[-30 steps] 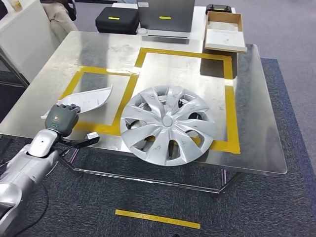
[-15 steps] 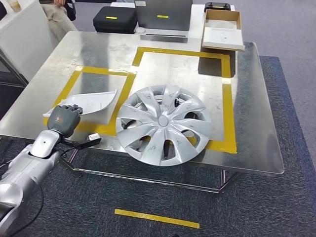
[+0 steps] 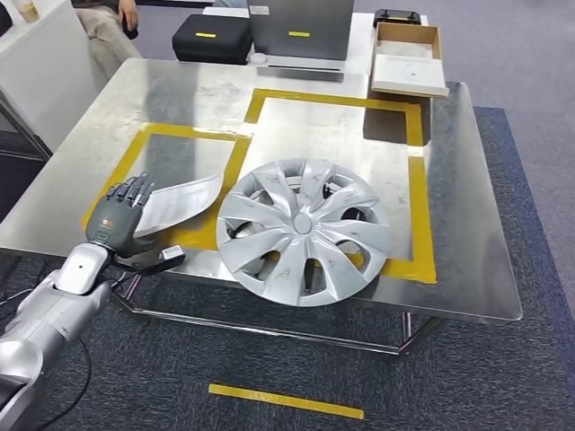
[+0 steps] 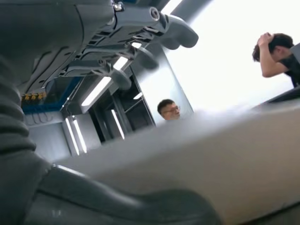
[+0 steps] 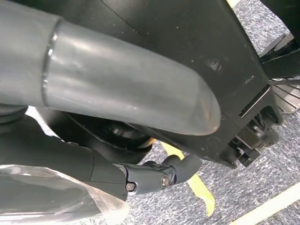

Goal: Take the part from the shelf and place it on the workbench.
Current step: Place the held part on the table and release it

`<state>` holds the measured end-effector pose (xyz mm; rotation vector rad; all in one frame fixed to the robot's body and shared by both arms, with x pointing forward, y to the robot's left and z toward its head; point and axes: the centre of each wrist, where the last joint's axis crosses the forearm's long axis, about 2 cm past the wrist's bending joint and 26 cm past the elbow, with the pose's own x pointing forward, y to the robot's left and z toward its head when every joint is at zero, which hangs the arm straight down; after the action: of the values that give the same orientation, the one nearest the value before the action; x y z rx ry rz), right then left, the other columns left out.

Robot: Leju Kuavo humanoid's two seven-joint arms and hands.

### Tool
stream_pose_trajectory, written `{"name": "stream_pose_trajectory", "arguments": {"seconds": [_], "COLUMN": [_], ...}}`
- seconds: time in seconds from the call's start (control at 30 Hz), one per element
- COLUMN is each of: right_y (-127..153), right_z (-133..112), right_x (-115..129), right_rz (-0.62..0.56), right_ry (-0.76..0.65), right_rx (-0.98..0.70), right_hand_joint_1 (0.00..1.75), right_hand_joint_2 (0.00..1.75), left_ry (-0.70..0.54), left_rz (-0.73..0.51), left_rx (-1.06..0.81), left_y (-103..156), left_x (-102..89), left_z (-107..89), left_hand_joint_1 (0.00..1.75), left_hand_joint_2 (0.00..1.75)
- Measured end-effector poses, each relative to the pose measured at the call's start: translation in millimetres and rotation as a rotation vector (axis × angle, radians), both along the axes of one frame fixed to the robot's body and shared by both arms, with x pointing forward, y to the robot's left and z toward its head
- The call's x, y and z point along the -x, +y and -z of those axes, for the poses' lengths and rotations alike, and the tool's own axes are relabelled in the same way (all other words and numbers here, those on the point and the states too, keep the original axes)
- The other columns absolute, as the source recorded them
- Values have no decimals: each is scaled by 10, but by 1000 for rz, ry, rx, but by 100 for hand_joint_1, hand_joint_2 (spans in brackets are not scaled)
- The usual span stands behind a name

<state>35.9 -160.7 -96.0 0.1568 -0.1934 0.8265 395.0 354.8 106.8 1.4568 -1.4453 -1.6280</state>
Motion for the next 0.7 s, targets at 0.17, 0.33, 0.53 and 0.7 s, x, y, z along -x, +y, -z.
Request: {"name": "stream_pose_trajectory", "arguments": {"seconds": [0.17, 0.33, 0.53, 0.7], "right_y": [0, 2, 25, 33], "right_z": [-4, -6, -12, -16], "right_x": [-41, -52, -48, -64], "right_rz": [-1, -6, -8, -7], "right_ry": [-17, -22, -20, -24], "right_rx": [-4, -5, -8, -6], "right_hand_joint_1": [0, 0, 0, 0], "right_hand_joint_2": [0, 0, 0, 0], "left_ry": [8, 24, 18, -25], "left_rz": [12, 29, 47, 96], "left_rx": [6, 26, 65, 138], "left_y": [-23, -61, -130, -346], "left_x": [23, 47, 75, 127], "left_z": [33, 71, 89, 73], "left_hand_joint_1": [0, 0, 0, 0], "left_hand_joint_2": [0, 0, 0, 0]}}
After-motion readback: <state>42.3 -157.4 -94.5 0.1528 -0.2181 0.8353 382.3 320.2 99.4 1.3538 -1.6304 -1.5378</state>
